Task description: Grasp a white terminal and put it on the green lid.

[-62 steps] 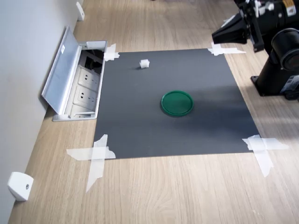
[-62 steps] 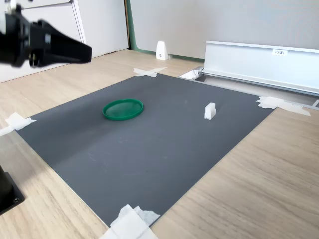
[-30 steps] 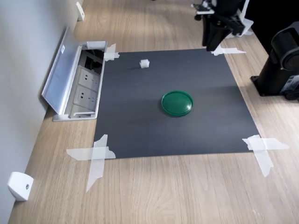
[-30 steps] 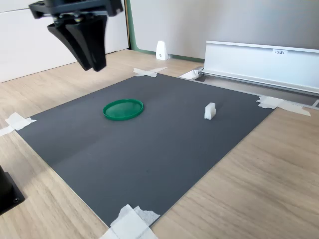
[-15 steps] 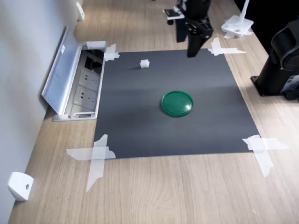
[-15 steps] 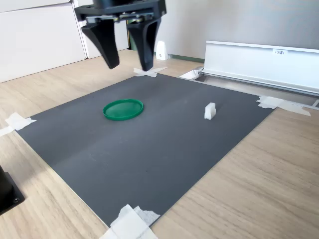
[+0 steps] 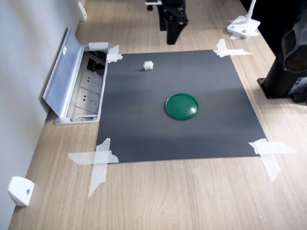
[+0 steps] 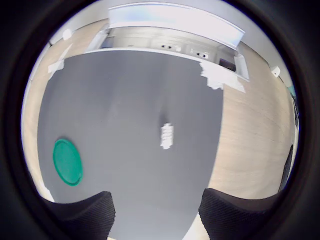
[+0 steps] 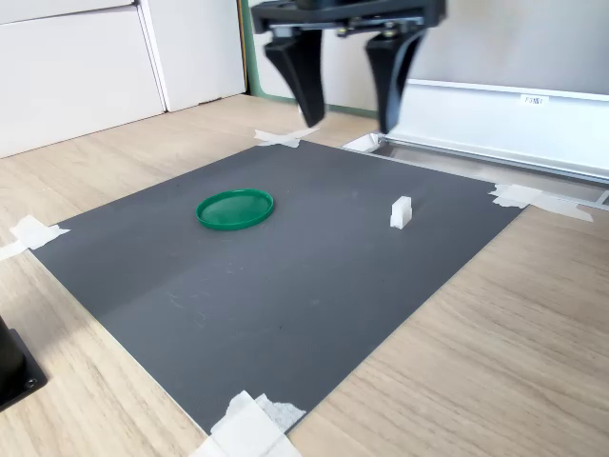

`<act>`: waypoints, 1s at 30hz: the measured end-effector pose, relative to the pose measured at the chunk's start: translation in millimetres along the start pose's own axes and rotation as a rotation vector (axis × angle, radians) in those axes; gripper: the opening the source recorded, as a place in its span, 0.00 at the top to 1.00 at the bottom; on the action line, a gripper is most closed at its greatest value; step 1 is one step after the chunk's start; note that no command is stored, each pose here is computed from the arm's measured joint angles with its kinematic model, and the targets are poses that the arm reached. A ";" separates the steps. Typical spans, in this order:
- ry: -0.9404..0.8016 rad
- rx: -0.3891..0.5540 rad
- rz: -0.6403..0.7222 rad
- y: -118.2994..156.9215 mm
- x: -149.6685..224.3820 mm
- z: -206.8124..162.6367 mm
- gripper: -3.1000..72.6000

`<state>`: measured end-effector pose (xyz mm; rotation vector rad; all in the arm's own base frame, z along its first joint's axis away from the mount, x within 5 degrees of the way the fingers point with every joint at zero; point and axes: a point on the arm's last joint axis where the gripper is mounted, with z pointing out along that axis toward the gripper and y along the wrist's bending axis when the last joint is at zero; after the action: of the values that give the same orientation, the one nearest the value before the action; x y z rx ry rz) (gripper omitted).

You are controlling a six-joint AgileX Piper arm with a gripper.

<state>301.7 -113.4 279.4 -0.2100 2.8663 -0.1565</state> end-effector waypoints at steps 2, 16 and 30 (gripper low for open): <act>0.008 -0.001 -0.005 -6.9 -4.8 7.3 0.00; 0.054 -0.121 -0.038 -12.2 -25.8 59.6 0.00; 0.081 -0.096 -0.062 -18.8 -29.3 95.9 0.02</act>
<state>357.7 -135.7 197.0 -0.3190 2.9521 -0.0407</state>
